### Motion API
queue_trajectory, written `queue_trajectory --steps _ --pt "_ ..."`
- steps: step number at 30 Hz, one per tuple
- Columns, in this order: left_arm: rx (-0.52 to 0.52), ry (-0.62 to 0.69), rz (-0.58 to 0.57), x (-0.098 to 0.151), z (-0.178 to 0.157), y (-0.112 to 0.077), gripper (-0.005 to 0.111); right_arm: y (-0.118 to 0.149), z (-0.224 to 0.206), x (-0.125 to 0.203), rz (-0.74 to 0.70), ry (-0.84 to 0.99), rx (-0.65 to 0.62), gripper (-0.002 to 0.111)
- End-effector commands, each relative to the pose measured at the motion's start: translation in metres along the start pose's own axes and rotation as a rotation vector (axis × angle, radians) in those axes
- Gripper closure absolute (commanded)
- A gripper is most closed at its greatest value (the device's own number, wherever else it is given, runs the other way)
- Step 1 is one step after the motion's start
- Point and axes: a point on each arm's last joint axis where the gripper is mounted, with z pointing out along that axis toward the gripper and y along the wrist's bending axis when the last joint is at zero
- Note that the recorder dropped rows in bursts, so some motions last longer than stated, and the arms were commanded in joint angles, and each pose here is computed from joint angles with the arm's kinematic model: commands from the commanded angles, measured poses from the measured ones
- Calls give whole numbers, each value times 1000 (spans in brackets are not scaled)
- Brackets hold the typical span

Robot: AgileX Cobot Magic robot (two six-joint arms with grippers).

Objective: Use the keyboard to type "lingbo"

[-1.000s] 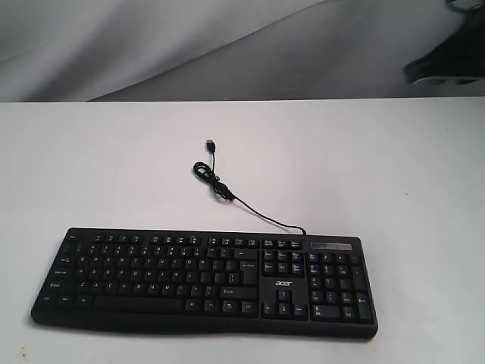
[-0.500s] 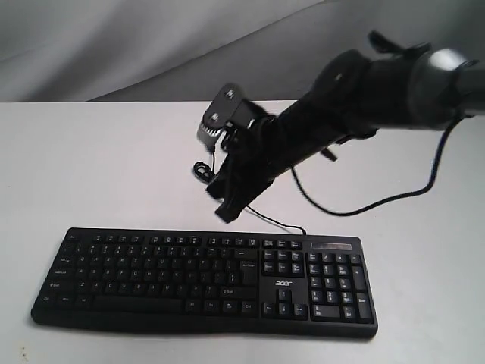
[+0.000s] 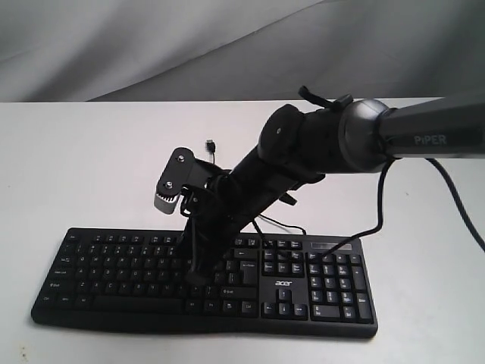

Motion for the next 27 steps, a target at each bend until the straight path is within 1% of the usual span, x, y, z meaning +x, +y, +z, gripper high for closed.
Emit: queue_trajectory --steps 1,14,27 --pt "1 -5 -6 1 0 0 106 6 3 2 -9 11 9 108" --pt "1 -5 -6 1 0 0 106 18 11 2 -36 33 -4 108" --pt "1 -5 -6 1 0 0 106 17 12 5 -43 47 3 108"
